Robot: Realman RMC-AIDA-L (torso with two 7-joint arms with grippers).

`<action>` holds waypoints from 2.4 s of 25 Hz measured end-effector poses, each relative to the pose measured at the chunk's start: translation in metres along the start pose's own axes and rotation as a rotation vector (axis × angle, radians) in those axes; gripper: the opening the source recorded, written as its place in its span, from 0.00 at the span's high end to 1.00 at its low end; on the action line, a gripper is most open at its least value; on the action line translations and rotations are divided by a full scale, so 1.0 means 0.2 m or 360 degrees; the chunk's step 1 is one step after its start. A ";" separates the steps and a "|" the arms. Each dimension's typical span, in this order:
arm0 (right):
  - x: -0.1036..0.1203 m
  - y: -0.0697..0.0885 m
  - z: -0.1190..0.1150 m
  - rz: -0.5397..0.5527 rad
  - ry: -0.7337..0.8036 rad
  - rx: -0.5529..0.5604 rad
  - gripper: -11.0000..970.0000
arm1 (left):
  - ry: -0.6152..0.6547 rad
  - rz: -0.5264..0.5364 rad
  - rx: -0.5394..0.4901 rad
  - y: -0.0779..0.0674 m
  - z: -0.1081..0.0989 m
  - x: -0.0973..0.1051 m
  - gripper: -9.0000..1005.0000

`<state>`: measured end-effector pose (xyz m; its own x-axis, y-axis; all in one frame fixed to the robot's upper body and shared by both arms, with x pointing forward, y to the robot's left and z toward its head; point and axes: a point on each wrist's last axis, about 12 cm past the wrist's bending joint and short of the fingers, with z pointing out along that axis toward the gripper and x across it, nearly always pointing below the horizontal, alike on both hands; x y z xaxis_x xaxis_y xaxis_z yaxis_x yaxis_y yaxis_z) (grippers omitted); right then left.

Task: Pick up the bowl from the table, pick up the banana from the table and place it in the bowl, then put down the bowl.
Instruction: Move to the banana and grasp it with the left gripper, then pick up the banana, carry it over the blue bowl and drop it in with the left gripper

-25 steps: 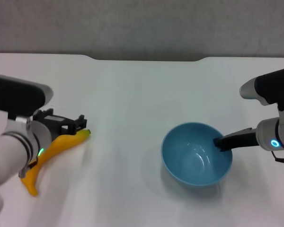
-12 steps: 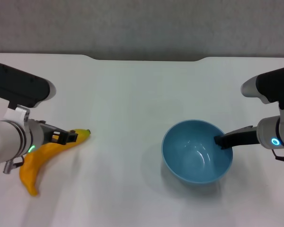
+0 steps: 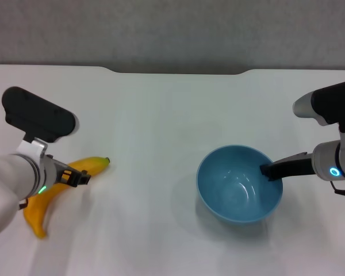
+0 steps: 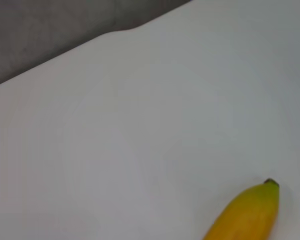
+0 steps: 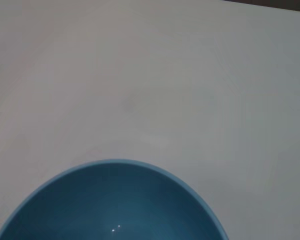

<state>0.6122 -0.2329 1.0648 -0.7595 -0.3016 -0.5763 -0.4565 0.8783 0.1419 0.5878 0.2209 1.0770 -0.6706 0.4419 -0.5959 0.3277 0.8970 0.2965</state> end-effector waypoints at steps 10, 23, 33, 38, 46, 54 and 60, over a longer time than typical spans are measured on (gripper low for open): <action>0.00 0.01 0.00 0.0005 -0.0012 -0.0022 0.95 | 0.0034 0.0106 -0.0047 -0.02 0.08 0.03 0.22; -0.01 0.02 0.00 -0.0006 -0.0009 -0.0021 0.95 | 0.0050 0.0075 -0.0067 0.01 0.12 0.03 0.23; -0.01 0.02 0.00 -0.0016 -0.0015 -0.0022 0.94 | 0.0062 0.0050 -0.0064 0.01 0.13 0.05 0.29; -0.01 0.02 0.00 -0.0012 -0.0016 -0.0021 0.94 | 0.0059 0.0011 -0.0068 0.01 0.13 0.05 0.41; 0.00 0.01 0.00 -0.0003 -0.0018 -0.0019 0.94 | 0.0030 -0.0036 -0.0067 0.01 0.12 0.03 0.51; -0.01 0.00 0.00 0.0014 -0.0039 0.0001 0.94 | -0.0214 -0.0181 -0.0034 0.03 -0.07 -0.14 0.51; -0.07 0.04 0.01 0.0000 -0.0058 -0.0016 0.94 | -0.0439 -0.0205 0.0044 -0.03 -0.23 -0.27 0.51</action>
<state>0.6201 -0.2206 1.0720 -0.7422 -0.2879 -0.6051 -0.4614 0.8744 0.1500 0.5912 0.1923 1.1416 -0.5032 0.3052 -0.8085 0.2722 0.9439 0.1869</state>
